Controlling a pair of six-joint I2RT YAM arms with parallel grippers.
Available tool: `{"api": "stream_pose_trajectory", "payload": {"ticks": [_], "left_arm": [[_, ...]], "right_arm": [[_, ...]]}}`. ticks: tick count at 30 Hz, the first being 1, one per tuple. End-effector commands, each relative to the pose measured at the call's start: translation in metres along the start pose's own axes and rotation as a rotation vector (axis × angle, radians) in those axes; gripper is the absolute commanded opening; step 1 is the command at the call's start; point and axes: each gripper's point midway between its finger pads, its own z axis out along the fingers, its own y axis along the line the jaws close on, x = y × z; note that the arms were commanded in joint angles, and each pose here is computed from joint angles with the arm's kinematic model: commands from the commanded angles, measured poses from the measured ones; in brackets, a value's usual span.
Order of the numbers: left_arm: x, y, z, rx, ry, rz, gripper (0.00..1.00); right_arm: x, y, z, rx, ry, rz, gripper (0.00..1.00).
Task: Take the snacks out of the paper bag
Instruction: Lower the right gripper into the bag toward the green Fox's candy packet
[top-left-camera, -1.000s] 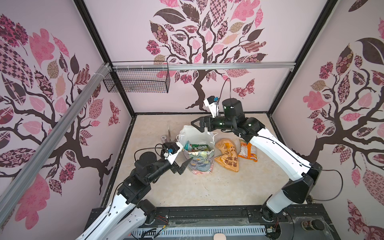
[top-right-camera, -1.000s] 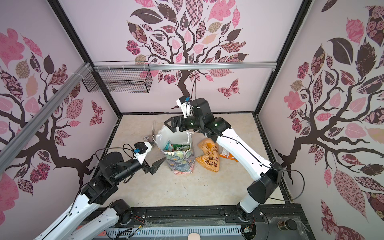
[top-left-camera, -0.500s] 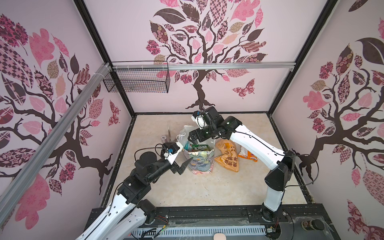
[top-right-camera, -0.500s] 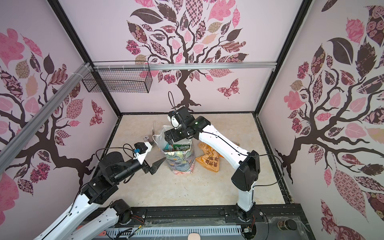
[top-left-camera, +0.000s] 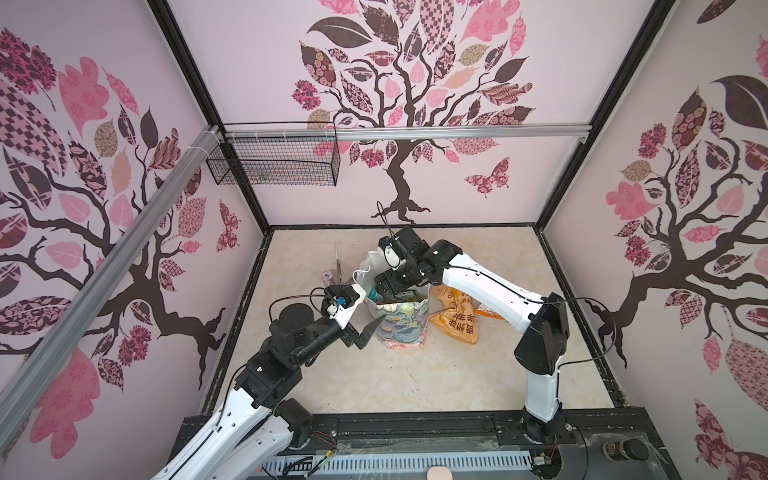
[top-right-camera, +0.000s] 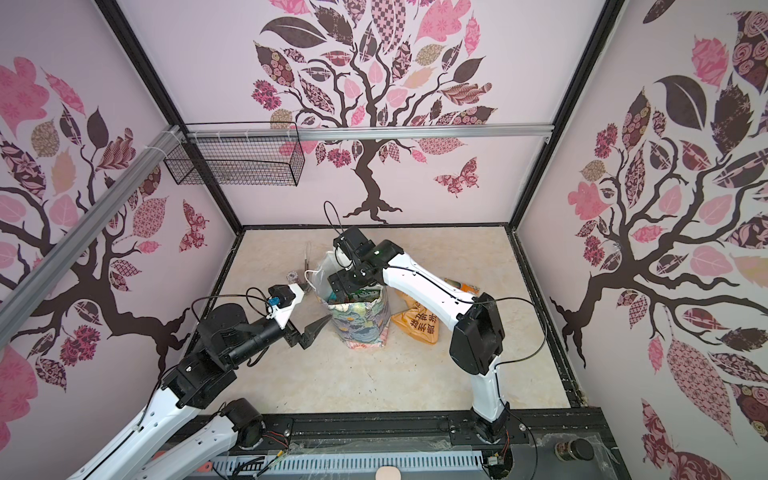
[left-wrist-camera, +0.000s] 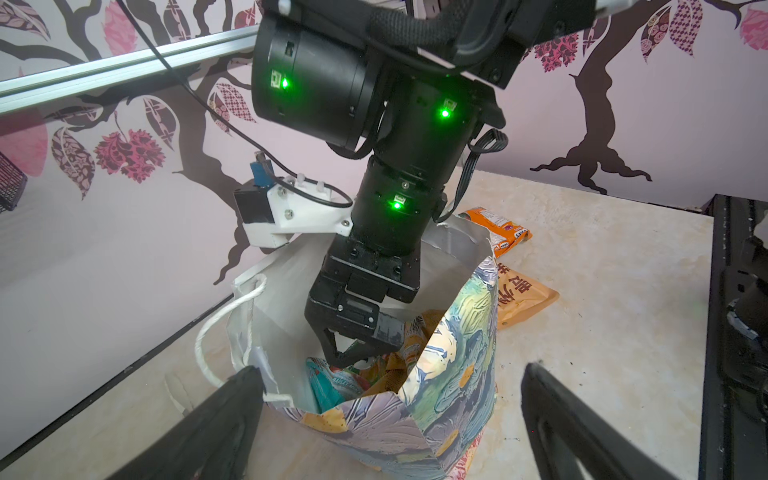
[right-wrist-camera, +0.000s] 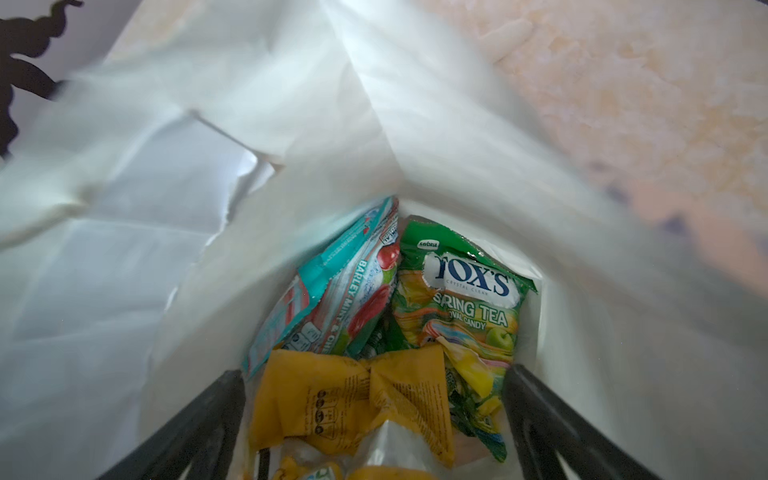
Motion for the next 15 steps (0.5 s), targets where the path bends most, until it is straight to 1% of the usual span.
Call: {"api": "stream_pose_trajectory", "payload": {"ticks": [1, 9, 12, 15], "left_arm": [[-0.003, 0.002, -0.001, -0.011, -0.009, 0.002, 0.98], [-0.003, 0.002, -0.001, -0.011, -0.010, 0.002, 0.98], [-0.003, 0.003, -0.001, -0.012, -0.008, 0.002, 0.98], [-0.003, 0.002, 0.000, -0.009, -0.006, 0.002, 0.98]], "right_arm": [[0.021, -0.010, 0.024, 0.059, 0.077, -0.024, 1.00], [0.048, -0.022, 0.058, 0.140, 0.179, -0.050, 1.00], [0.055, -0.025, 0.065, 0.170, 0.209, -0.066, 1.00], [0.058, -0.024, 0.067, 0.189, 0.207, -0.086, 0.99]]}}
